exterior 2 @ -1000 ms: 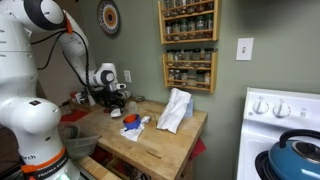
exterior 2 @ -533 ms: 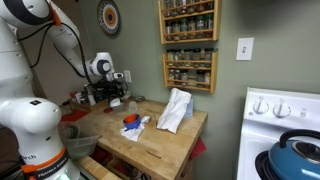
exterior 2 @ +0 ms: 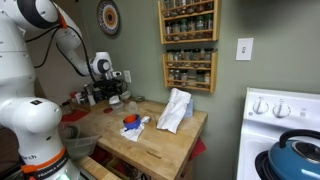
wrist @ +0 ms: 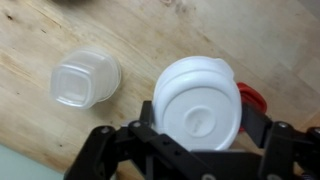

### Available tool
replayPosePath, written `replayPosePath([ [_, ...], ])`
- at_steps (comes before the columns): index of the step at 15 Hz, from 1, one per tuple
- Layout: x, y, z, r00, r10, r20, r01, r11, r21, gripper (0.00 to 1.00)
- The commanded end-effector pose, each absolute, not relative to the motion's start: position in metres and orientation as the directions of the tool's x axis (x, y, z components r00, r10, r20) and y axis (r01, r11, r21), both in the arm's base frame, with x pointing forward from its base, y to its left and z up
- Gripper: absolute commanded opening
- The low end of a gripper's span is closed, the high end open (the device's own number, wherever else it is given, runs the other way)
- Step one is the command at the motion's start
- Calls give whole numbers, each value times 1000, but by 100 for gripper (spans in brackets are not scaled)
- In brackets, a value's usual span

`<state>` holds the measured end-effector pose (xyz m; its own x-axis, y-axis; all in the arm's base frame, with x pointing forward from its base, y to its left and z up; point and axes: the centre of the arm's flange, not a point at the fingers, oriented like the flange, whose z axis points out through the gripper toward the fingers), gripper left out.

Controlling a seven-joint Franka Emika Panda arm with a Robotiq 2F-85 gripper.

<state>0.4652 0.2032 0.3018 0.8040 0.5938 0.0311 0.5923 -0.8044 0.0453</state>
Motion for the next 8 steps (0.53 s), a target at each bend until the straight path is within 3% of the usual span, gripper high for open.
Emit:
replayPosePath([
  [1,486,214,279,783,622,18,621,-783,42,63],
  [8,504,222,267,769,639,12,638,-769,33,63],
])
